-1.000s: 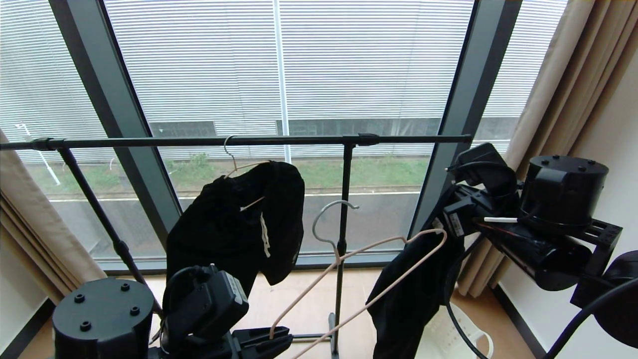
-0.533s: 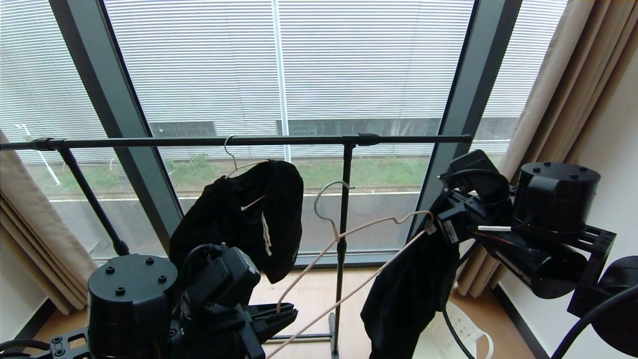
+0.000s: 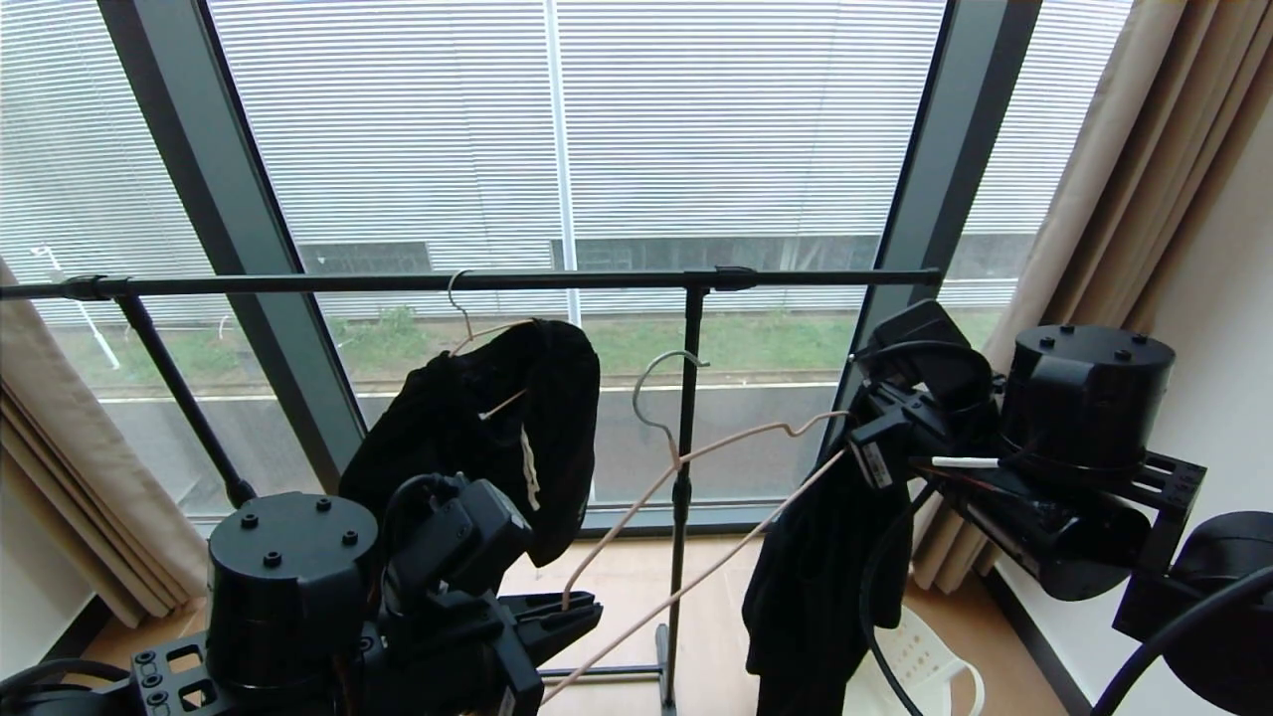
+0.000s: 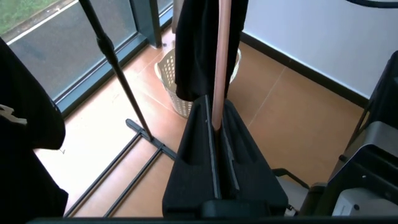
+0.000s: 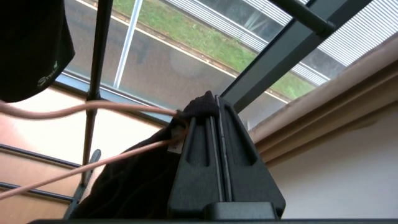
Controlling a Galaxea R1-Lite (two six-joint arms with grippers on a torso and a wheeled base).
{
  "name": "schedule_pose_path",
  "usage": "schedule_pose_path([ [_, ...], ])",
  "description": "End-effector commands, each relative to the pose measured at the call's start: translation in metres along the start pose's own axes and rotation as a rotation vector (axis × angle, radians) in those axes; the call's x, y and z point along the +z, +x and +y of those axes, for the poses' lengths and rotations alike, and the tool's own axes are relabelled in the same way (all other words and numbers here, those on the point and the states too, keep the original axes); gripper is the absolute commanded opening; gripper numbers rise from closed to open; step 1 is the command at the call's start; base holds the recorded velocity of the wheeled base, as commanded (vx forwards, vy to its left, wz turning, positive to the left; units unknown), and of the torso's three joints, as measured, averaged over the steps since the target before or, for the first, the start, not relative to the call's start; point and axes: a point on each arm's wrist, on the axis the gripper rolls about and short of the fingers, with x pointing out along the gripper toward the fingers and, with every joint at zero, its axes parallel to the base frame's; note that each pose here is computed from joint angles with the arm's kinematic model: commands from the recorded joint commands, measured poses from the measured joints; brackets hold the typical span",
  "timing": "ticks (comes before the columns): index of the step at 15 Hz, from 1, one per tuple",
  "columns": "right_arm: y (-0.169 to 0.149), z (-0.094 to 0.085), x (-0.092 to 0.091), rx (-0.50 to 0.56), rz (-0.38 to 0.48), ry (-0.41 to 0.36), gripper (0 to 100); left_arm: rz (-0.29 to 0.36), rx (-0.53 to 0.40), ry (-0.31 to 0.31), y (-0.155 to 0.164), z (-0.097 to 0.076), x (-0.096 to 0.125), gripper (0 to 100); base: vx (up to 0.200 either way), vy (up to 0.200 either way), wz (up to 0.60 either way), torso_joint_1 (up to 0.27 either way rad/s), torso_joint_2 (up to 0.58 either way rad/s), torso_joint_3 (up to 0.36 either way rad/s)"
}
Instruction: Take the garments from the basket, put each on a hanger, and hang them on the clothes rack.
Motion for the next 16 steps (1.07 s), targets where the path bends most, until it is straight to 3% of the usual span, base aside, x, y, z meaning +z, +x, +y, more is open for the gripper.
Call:
schedule_pose_path([
  [1,0.008,0.001,0.001,-0.014,-0.016,0.012,0,0.015,-0.017,0.006,-0.002,-0.005,-0.005,0,0.000,0.000,0.00,0.000,0.00,0.000],
  [7,0.020,0.008,0.002,-0.016,-0.017,0.013,0,-0.021,-0.022,0.014,-0.006,-0.007,0.003,0,0.000,0.000,0.00,0.000,0.00,0.000],
  [12,-0.004,0.011,0.009,0.026,-0.059,0.018,0,0.003,0.005,-0.006,0.009,0.004,0.002,0,0.000,0.000,0.00,0.000,0.00,0.000],
  [16,-0.018,0.024,0.018,0.083,-0.103,0.017,0,0.010,0.000,-0.002,0.012,0.003,0.001,0,0.000,0.000,0.00,0.000,0.00,0.000],
])
